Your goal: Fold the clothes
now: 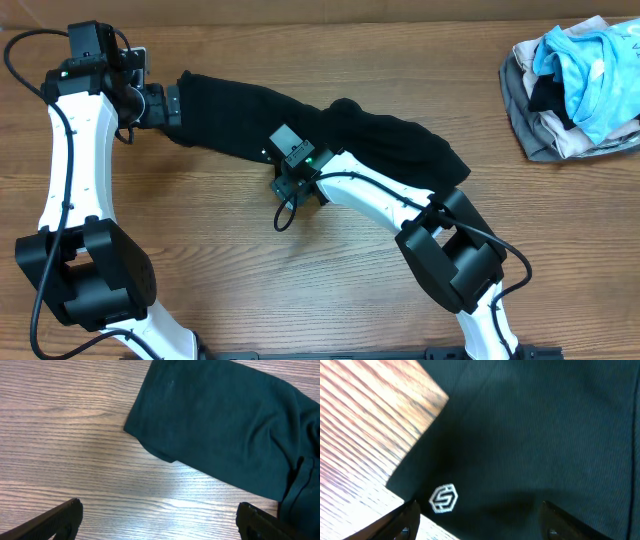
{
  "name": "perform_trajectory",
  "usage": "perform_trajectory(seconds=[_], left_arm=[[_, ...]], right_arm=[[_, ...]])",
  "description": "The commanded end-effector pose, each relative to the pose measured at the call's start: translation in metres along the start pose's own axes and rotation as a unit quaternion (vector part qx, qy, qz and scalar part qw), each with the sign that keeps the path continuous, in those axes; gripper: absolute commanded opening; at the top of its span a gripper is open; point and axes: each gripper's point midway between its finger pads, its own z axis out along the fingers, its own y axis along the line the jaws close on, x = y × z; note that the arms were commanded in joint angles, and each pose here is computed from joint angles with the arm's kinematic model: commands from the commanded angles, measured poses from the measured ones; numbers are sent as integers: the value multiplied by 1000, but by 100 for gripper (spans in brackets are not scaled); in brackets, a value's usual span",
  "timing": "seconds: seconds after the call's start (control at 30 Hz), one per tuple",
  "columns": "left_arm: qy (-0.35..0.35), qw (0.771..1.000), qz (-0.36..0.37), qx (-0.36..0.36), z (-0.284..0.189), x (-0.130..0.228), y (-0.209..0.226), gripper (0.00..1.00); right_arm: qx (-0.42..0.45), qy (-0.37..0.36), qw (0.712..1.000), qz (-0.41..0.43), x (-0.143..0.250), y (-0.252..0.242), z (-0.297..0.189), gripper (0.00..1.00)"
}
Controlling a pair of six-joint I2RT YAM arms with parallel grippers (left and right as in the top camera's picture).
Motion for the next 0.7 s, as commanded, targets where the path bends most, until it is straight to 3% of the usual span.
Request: perform_trajectory(seconds=[0.0, 0.17, 0.33, 0.4, 0.5, 0.6, 0.67], left_arm=[[10, 1000, -6, 1, 6, 4, -1, 100], [10, 1000, -8, 2, 6, 4, -1, 100], [10, 1000, -8, 5, 6, 4, -3, 100], [11, 1000, -8, 5, 6, 5, -2, 100], [12, 1000, -8, 5, 6, 5, -2, 100], [13, 1000, -8, 5, 7, 6, -2, 100], [14, 1000, -8, 5, 7, 7, -2, 100]], right_arm=[[10, 32, 999, -23, 14, 0, 14, 78], [4, 82, 996, -39, 39, 11, 13, 78], [-8, 82, 996, -43, 40, 21, 13, 77], [-9, 82, 996, -41, 41, 22, 14, 71], [-3, 81, 996, -22, 40, 17, 15, 50], [3, 81, 997, 10, 38, 3, 17, 10], [1, 83, 996, 35, 38, -9, 18, 4]])
